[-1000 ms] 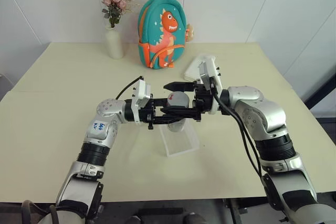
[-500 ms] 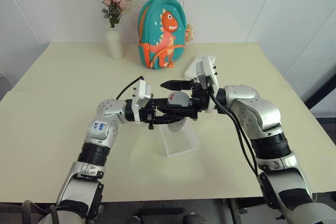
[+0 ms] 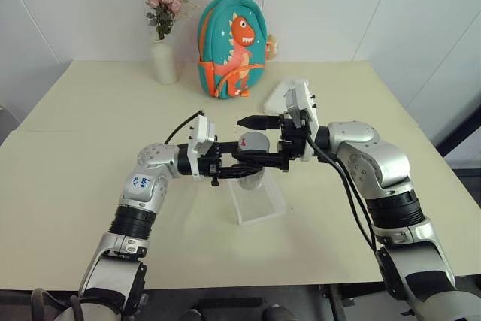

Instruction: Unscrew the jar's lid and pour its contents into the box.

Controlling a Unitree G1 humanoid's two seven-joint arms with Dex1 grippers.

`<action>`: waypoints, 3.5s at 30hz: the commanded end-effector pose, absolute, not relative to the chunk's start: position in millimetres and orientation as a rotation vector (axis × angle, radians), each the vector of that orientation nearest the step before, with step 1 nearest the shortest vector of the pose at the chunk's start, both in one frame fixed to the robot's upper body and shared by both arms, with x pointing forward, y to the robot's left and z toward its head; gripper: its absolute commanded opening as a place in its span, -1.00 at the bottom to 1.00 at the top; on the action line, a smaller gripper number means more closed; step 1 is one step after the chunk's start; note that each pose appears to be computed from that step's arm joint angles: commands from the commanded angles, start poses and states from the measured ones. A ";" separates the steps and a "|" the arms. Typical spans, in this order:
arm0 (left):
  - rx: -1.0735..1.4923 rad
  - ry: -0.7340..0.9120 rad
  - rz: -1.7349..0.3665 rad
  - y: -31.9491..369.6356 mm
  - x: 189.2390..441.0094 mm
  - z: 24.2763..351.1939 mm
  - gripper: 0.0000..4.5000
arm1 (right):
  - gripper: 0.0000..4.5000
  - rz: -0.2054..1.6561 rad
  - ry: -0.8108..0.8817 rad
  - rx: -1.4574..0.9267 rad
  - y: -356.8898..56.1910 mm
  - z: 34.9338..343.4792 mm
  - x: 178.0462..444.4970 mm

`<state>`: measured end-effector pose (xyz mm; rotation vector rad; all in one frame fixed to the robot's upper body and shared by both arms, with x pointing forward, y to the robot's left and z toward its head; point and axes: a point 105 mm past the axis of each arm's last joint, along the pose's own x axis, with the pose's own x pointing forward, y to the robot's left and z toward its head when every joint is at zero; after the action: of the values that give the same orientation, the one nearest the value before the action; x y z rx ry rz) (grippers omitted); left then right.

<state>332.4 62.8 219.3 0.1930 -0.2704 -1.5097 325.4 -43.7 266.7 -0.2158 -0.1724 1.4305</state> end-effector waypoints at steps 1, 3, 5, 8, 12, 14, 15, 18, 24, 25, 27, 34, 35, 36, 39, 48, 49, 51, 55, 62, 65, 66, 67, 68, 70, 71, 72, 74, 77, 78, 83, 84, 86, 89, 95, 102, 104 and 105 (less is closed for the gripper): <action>0.219 -0.318 -1.517 63.7 326.0 228.1 -0.09 | 0.98 1.393 -0.217 -0.237 -55.6 276.6 324.0; 0.219 -0.317 -1.515 64.0 326.0 227.8 -0.09 | 0.98 1.388 -0.214 -0.239 -57.7 276.3 324.2; 0.218 -0.316 -1.513 64.2 325.8 227.4 -0.09 | 0.98 1.381 -0.210 -0.243 -60.0 275.4 324.4; 0.217 -0.316 -1.513 64.2 325.4 227.1 -0.09 | 0.98 1.374 -0.204 -0.246 -62.9 274.3 324.4; 0.218 -0.315 -1.513 64.5 325.5 227.1 -0.09 | 0.98 1.362 -0.200 -0.252 -66.0 273.6 325.0; 0.218 -0.314 -1.513 64.6 325.6 227.2 -0.09 | 0.98 1.358 -0.198 -0.254 -67.4 273.4 325.1; 0.218 -0.314 -1.512 64.7 325.7 227.3 -0.09 | 0.98 1.356 -0.197 -0.254 -67.8 273.3 325.1; 0.220 -0.313 -1.513 65.0 325.7 227.5 -0.09 | 0.98 1.348 -0.195 -0.259 -70.6 273.0 325.4; 0.221 -0.312 -1.513 65.6 325.6 227.8 -0.09 | 0.98 1.342 -0.188 -0.264 -73.9 272.2 325.1; 0.221 -0.312 -1.512 65.8 325.8 227.8 -0.09 | 0.98 1.341 -0.186 -0.265 -74.7 272.0 324.8; 0.222 -0.311 -1.511 66.1 325.9 227.7 -0.09 | 0.98 1.340 -0.185 -0.266 -75.5 271.7 324.4; 0.222 -0.309 -1.511 66.6 326.7 227.9 -0.09 | 0.98 1.368 -0.186 -0.261 -74.6 272.5 317.8; 0.221 -0.309 -1.511 66.6 326.8 227.9 -0.09 | 0.98 1.373 -0.187 -0.259 -73.6 272.9 316.6; 0.221 -0.309 -1.512 66.4 326.8 227.8 -0.09 | 0.98 1.380 -0.190 -0.257 -72.4 273.5 315.3; 0.220 -0.304 -1.517 65.9 326.6 226.4 -0.09 | 0.98 1.385 -0.203 -0.251 -68.9 277.1 313.8; 0.222 -0.305 -1.525 64.6 326.5 226.4 -0.09 | 0.98 1.406 -0.207 -0.241 -63.3 279.5 312.3; 0.222 -0.306 -1.526 64.5 326.4 226.6 -0.09 | 0.98 1.411 -0.201 -0.241 -62.9 277.5 311.4; 0.223 -0.306 -1.526 64.4 326.6 226.7 -0.09 | 0.98 1.417 -0.195 -0.241 -62.5 275.7 310.6; 0.223 -0.307 -1.524 64.4 327.2 227.3 -0.09 | 0.98 1.433 -0.175 -0.243 -61.6 269.8 307.3; 0.226 -0.307 -1.521 64.1 328.8 227.4 -0.09 | 0.98 1.459 -0.179 -0.226 -55.9 271.7 303.3; 0.227 -0.307 -1.524 63.7 328.8 227.1 -0.09 | 0.98 1.456 -0.188 -0.227 -53.4 273.0 305.0; 0.227 -0.307 -1.524 63.5 328.8 227.0 -0.09 | 0.98 1.455 -0.191 -0.228 -52.8 273.5 305.4; 0.227 -0.307 -1.525 63.3 328.5 226.8 -0.09 | 0.98 1.455 -0.193 -0.229 -52.1 273.9 305.7; 0.227 -0.308 -1.525 63.0 328.4 226.7 -0.09 | 0.98 1.454 -0.194 -0.231 -51.2 274.2 306.5; 0.226 -0.309 -1.526 62.6 328.3 226.7 -0.09 | 0.98 1.458 -0.199 -0.238 -49.6 274.5 307.0; 0.226 -0.309 -1.527 62.4 328.2 226.7 -0.09 | 0.98 1.457 -0.203 -0.237 -48.5 275.2 307.9; 0.226 -0.309 -1.527 62.3 328.2 226.7 -0.09 | 0.98 1.456 -0.210 -0.238 -47.3 276.3 308.8; 0.227 -0.309 -1.528 62.1 328.0 226.5 -0.09 | 0.98 1.455 -0.217 -0.236 -45.2 277.9 310.3; 0.227 -0.309 -1.528 61.9 327.9 226.2 -0.09 | 0.98 1.456 -0.218 -0.240 -43.7 278.2 311.8; 0.227 -0.309 -1.528 61.9 327.9 226.2 -0.09 | 0.98 1.457 -0.217 -0.241 -43.4 278.0 312.1; 0.225 -0.311 -1.525 61.8 327.9 226.3 -0.09 | 0.91 1.457 -0.216 -0.239 -43.3 277.8 312.9; 0.225 -0.311 -1.524 61.7 327.9 226.4 -0.09 | 0.81 1.458 -0.212 -0.237 -43.6 277.5 312.8; 0.225 -0.312 -1.524 61.7 327.8 226.3 -0.09 | 0.59 1.464 -0.218 -0.234 -44.0 277.7 311.6; 0.223 -0.310 -1.523 61.9 327.8 225.8 -0.09 | 0.15 1.459 -0.227 -0.231 -43.9 280.8 312.2; 0.218 -0.299 -1.527 62.2 326.3 221.7 -0.09 | 0.15 1.471 -0.247 -0.236 -45.2 287.3 308.4; 0.214 -0.286 -1.529 63.5 325.5 216.7 -0.09 | 0.15 1.480 -0.286 -0.238 -51.1 304.2 305.3; 0.216 -0.285 -1.528 64.0 325.5 216.4 -0.09 | 0.15 1.463 -0.302 -0.240 -54.8 310.7 308.0; 0.218 -0.286 -1.525 64.5 326.0 216.6 -0.09 | 0.15 1.446 -0.313 -0.243 -57.7 314.8 310.9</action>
<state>330.5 65.0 210.4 0.1795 -0.2482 -1.5159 312.3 -49.5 295.0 -0.2340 -0.2384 1.4693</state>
